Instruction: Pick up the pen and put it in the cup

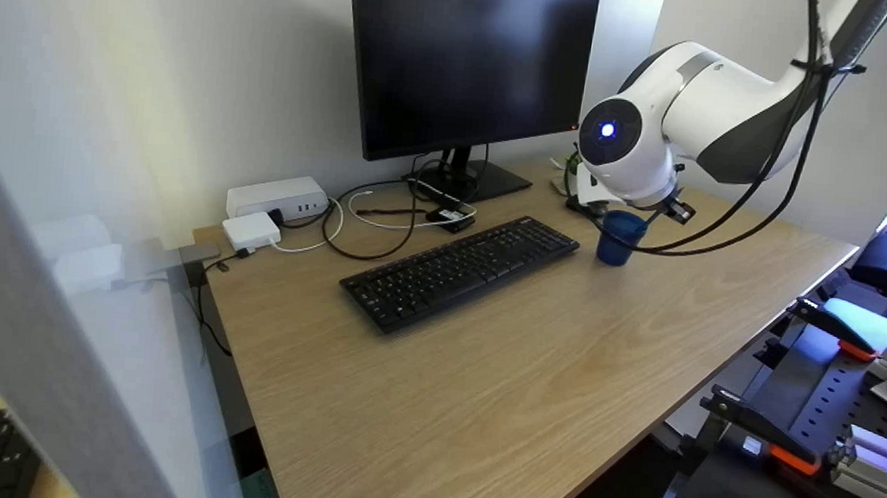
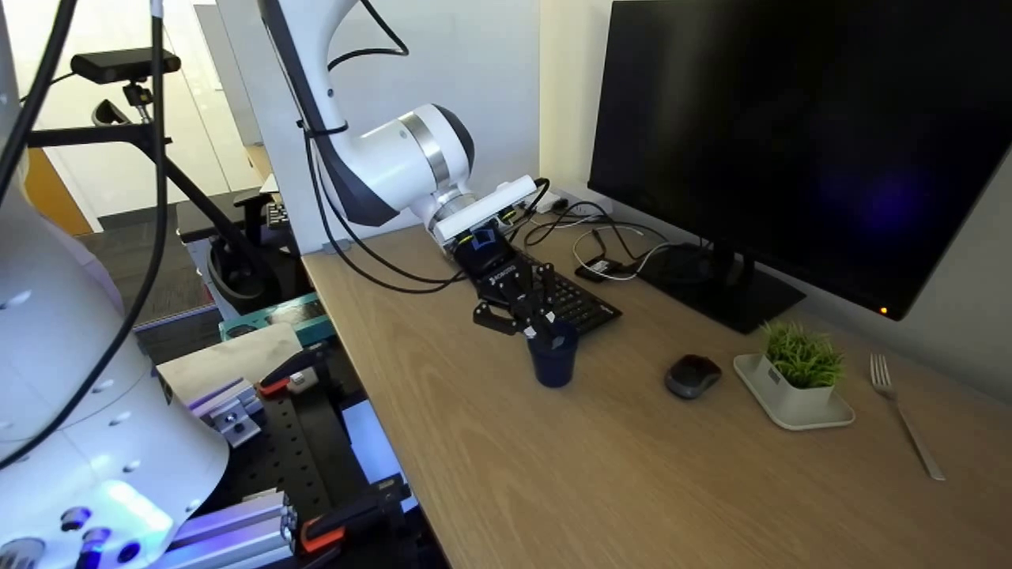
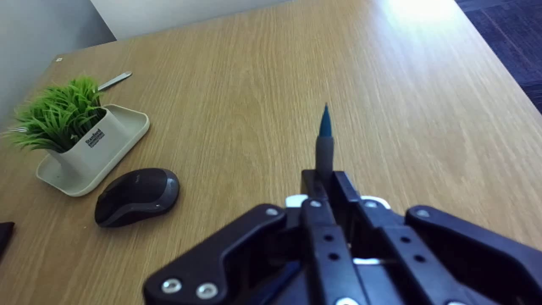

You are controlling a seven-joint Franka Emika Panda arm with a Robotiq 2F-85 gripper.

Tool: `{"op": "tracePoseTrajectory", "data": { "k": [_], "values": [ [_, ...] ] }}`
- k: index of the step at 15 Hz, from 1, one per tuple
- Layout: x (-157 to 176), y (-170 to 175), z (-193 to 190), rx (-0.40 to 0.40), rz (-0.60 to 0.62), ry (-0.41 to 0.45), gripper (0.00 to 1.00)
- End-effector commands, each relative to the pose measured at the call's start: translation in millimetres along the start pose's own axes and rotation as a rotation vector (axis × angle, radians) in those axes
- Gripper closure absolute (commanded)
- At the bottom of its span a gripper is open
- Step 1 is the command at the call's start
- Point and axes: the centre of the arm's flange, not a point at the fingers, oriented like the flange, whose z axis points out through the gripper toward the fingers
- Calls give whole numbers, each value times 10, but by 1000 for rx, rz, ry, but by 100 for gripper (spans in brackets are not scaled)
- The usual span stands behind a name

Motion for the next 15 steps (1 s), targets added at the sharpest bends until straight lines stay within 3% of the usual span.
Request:
{"op": "tracePoseTrajectory", "data": {
  "k": [1, 2, 3, 5, 12, 15],
  "values": [
    [105, -10, -26, -15, -14, -27, 97],
    [124, -16, -38, -17, -13, -26, 97],
    [133, -18, -50, -19, -14, -26, 64],
    [126, 5, -63, -23, -11, -27, 57],
    [22, 190, -81, -38, 24, -47, 7],
    [-69, 332, -122, -41, 71, -55, 0]
  ]
}}
